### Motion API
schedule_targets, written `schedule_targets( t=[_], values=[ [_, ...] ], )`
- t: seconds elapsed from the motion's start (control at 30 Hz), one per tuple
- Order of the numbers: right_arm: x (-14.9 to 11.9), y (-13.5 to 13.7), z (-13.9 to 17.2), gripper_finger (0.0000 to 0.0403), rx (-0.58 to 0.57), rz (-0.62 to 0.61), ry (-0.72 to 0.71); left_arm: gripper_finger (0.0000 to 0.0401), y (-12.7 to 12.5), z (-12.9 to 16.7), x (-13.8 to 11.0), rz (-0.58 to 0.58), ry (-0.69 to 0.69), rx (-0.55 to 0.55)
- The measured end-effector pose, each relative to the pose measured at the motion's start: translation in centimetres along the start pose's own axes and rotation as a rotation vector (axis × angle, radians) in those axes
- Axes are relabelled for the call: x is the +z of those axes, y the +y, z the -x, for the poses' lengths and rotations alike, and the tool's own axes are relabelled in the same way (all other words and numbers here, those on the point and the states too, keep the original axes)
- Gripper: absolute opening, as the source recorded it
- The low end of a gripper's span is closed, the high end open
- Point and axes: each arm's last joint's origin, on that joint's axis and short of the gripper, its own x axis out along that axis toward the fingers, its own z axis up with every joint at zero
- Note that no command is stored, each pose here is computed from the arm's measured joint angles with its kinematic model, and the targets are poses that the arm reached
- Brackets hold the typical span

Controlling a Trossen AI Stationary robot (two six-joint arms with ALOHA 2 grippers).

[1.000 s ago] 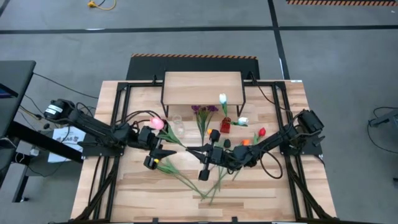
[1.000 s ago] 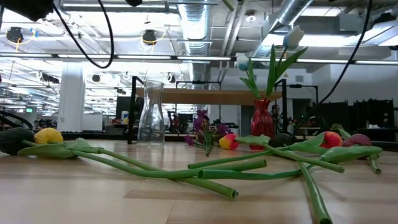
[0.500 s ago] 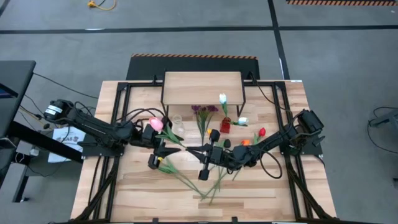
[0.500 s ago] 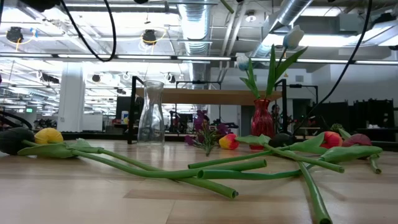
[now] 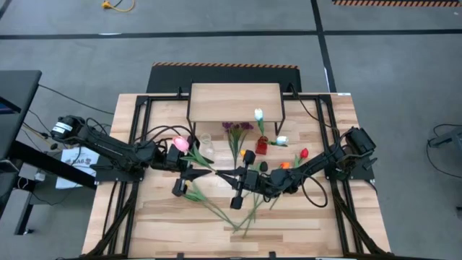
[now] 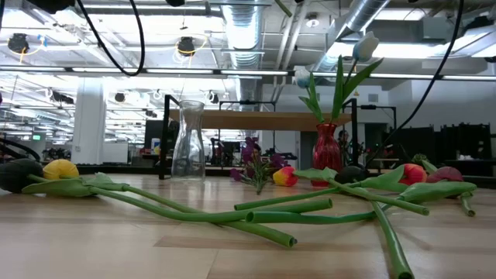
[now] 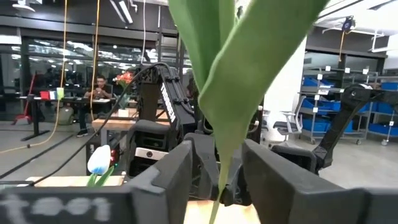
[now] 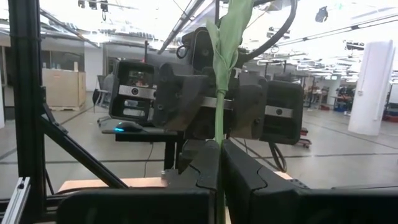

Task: Pick and place flowers into a vace then onto a shelf
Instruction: Put the pink flower into the red flower vase

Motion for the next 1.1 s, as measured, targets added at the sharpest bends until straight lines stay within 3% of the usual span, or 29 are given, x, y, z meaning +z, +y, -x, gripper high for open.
schedule_targets(
  t=[0.3, 0.63, 0.9, 1.1],
  values=[
    [0.0, 0.0, 0.0, 0.0009, -0.003, 0.001, 0.001, 0.0008, 0.0, 0.0, -0.1, -0.046, 0.008, -0.013],
    [-0.4, 0.2, 0.1, 0.0026, 0.018, 0.043, 0.031, 0.0003, 0.0, 0.1, -0.5, -0.051, 0.063, -0.018],
    [-0.8, 0.3, 0.1, 0.0067, 0.029, 0.034, 0.068, 0.0002, 0.3, 0.2, 0.0, -0.068, 0.262, -0.008],
    [-1.0, 0.3, 0.1, 0.0079, 0.032, 0.031, 0.087, 0.0002, 0.1, 0.1, 0.4, -0.061, 0.416, -0.086]
  ],
)
